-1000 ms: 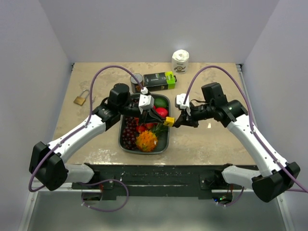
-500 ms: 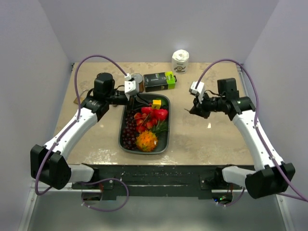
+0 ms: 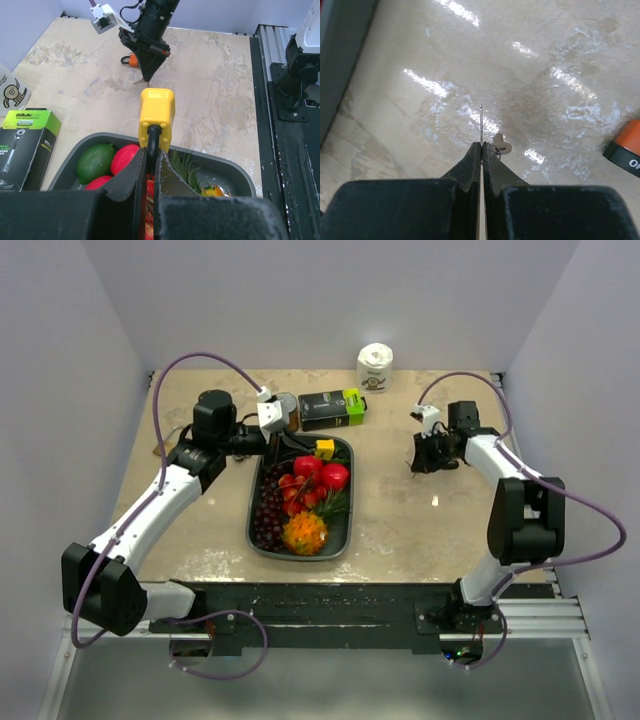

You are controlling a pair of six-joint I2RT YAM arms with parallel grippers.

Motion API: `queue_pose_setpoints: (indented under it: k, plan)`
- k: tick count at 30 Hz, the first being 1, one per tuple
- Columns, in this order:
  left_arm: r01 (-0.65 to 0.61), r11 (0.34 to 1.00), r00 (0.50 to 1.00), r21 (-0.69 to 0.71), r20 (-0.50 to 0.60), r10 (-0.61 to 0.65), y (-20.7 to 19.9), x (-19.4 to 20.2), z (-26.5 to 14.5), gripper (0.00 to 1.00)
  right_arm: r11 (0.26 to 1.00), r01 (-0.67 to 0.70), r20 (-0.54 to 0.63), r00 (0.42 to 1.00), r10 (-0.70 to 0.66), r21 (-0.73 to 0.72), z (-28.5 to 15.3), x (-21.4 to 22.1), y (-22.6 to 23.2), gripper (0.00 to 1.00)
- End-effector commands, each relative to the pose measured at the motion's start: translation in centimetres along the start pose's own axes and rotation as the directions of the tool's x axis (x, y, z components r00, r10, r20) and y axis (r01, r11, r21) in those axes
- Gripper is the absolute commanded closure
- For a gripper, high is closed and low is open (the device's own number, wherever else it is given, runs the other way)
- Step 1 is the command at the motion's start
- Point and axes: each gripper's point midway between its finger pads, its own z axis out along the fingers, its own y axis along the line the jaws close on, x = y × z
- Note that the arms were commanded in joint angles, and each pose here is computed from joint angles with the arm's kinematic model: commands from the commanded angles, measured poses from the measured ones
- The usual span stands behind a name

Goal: Lock with the key
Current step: Place the key at the center of the board.

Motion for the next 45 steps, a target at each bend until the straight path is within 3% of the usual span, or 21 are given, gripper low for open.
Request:
queue_pose_setpoints:
  k: [1, 7, 17, 18, 19, 22, 25, 27, 28, 30, 31, 33, 35, 36, 38, 41, 42, 45]
  plan:
    - [-0.075, 0.997, 0.995, -0.029, 0.066, 0.077, -0.3, -3.5, -1.0, 1.00, 0.995, -0.045, 0.058, 0.998, 0.040, 0.084, 1.2, -2.5, -3.1, 1.00]
    - [-0.066, 0.997, 0.995, -0.032, 0.071, 0.068, -0.5, -3.4, -1.1, 1.00, 0.989, -0.098, 0.016, 0.995, 0.096, 0.112, 3.3, -1.7, -6.2, 1.00]
    - [-0.029, 0.999, 0.998, -0.026, 0.060, 0.030, -0.9, -2.5, -1.0, 1.00, 0.984, -0.112, 0.048, 0.993, 0.106, 0.141, 4.4, -3.5, -8.1, 1.00]
    - [-0.024, 1.000, 0.998, -0.017, 0.058, 0.025, -1.0, -2.4, -1.0, 1.00, 0.986, -0.111, 0.051, 0.993, 0.105, 0.128, 4.5, -3.7, -7.9, 0.96]
    - [-0.021, 1.000, 0.998, -0.009, 0.058, 0.021, -1.2, -2.4, -1.0, 1.00, 0.987, -0.106, 0.051, 0.994, 0.101, 0.119, 4.4, -3.9, -7.8, 0.80]
    - [0.012, 1.000, 0.999, 0.023, 0.047, -0.013, -1.7, -2.0, -0.9, 1.00, 0.997, -0.073, 0.093, 0.993, 0.069, 0.039, 3.4, -5.2, -6.0, 0.52]
    - [0.057, 0.995, 0.997, 0.076, 0.046, -0.060, -2.5, -2.4, -0.8, 1.00, 0.997, 0.051, 0.212, 0.977, -0.036, -0.061, 0.3, -7.6, -2.7, 0.35]
    - [0.086, 0.988, 0.995, 0.128, 0.046, -0.093, -3.4, -2.6, -0.8, 1.00, 0.985, 0.133, 0.275, 0.956, -0.099, -0.109, -1.6, -8.5, -0.6, 0.29]
    - [0.091, 0.985, 0.994, 0.144, 0.046, -0.098, -3.7, -2.7, -0.8, 1.00, 0.966, 0.229, 0.354, 0.919, -0.174, -0.121, -4.1, -9.9, 1.2, 0.18]
    - [0.093, 0.976, 0.993, 0.195, 0.048, -0.104, -4.7, -2.9, -0.8, 1.00, 0.937, 0.322, 0.412, 0.878, -0.242, -0.138, -5.9, -10.2, 3.4, 0.09]
    - [0.097, 0.972, 0.993, 0.213, 0.049, -0.110, -5.1, -3.0, -0.8, 1.00, 0.905, 0.417, 0.469, 0.818, -0.332, -0.086, -8.4, -11.1, 4.7, 0.04]
    - [0.105, 0.958, 0.991, 0.265, 0.054, -0.124, -6.1, -3.4, -0.8, 1.00, 0.856, 0.509, 0.503, 0.765, -0.402, -0.089, -9.8, -10.3, 7.2, 0.02]
    - [0.107, 0.946, 0.990, 0.307, 0.058, -0.131, -7.0, -3.8, -0.8, 1.00, 0.751, 0.660, 0.545, 0.642, -0.539, -0.034, -12.0, -9.9, 10.7, 0.01]
    - [0.103, 0.942, 0.990, 0.319, 0.061, -0.129, -7.3, -4.0, -0.8, 1.00, 0.710, 0.700, 0.533, 0.630, -0.565, -0.075, -11.6, -8.2, 12.8, 0.01]
    - [0.101, 0.925, 0.989, 0.366, 0.061, -0.132, -8.3, -4.1, -0.9, 1.00, 0.601, 0.799, 0.566, 0.499, -0.656, -0.007, -13.7, -7.3, 15.6, 0.01]
    - [0.096, 0.910, 0.990, 0.404, 0.059, -0.130, -9.4, -4.3, -0.9, 1.00, 0.510, 0.860, 0.600, 0.402, -0.692, 0.011, -14.3, -5.1, 18.8, 0.01]
    - [0.093, 0.906, 0.990, 0.412, 0.059, -0.128, -9.6, -4.4, -0.9, 1.00, 0.474, 0.879, 0.622, 0.346, -0.703, 0.045, -15.2, -4.6, 20.1, 0.01]
    - [0.086, 0.891, 0.991, 0.445, 0.055, -0.123, -10.7, -4.5, -0.7, 1.00, 0.412, 0.908, 0.641, 0.269, -0.719, 0.081, -16.2, -3.6, 21.9, 0.01]
